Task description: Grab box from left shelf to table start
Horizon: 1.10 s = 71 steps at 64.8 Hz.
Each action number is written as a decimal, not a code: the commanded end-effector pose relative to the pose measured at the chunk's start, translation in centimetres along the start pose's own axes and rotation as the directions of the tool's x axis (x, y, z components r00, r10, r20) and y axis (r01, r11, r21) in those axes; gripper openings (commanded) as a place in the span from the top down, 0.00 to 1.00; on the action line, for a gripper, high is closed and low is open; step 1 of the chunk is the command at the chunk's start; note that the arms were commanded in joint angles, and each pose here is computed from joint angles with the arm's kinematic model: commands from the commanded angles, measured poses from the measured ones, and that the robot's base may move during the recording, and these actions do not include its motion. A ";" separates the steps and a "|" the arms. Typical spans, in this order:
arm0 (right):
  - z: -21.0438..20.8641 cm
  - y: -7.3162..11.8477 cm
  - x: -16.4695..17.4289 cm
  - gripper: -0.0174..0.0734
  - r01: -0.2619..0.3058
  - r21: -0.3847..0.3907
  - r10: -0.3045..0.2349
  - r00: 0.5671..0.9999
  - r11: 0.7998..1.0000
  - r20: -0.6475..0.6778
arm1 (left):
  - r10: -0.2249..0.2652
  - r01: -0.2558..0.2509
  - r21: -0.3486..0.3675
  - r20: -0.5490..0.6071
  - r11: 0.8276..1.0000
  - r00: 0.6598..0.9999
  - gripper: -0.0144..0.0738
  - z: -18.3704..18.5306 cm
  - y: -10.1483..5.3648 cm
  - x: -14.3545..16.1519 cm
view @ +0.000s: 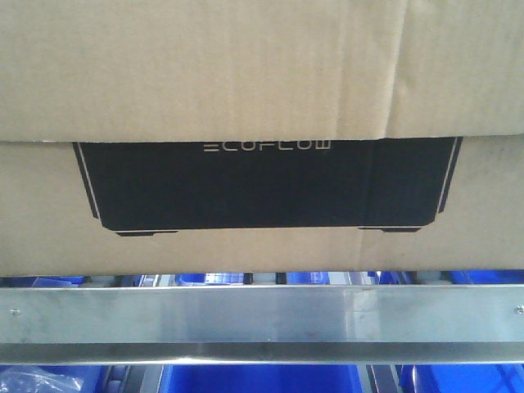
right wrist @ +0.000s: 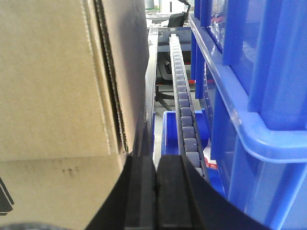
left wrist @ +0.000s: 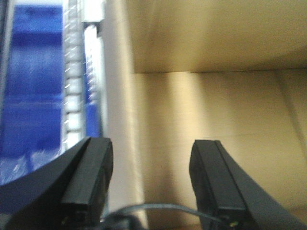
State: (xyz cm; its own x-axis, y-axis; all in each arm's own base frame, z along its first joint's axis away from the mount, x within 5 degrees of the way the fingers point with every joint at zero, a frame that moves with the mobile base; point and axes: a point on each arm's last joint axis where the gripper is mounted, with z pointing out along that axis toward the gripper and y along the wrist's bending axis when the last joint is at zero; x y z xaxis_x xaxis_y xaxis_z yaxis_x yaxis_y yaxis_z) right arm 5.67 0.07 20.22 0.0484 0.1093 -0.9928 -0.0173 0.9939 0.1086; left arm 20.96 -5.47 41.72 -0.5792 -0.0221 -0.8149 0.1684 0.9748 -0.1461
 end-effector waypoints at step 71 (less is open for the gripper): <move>-0.1 0.1 -1.4 0.76 0.012 -0.003 -0.011 0.994 1.000 0.108 | -0.039 0.029 -0.077 -0.125 0.997 0.991 0.51 5.0 -2.1 -2.7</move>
State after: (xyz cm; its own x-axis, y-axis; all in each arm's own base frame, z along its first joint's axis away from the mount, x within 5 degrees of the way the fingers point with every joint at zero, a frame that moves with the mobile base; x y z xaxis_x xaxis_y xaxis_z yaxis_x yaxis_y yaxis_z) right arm 5.67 0.07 20.22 0.0484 0.1093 -0.9928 -0.0173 0.9939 0.1086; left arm 26.70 -8.66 39.32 -0.7445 -0.0115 -0.6675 0.0797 0.9912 -0.1060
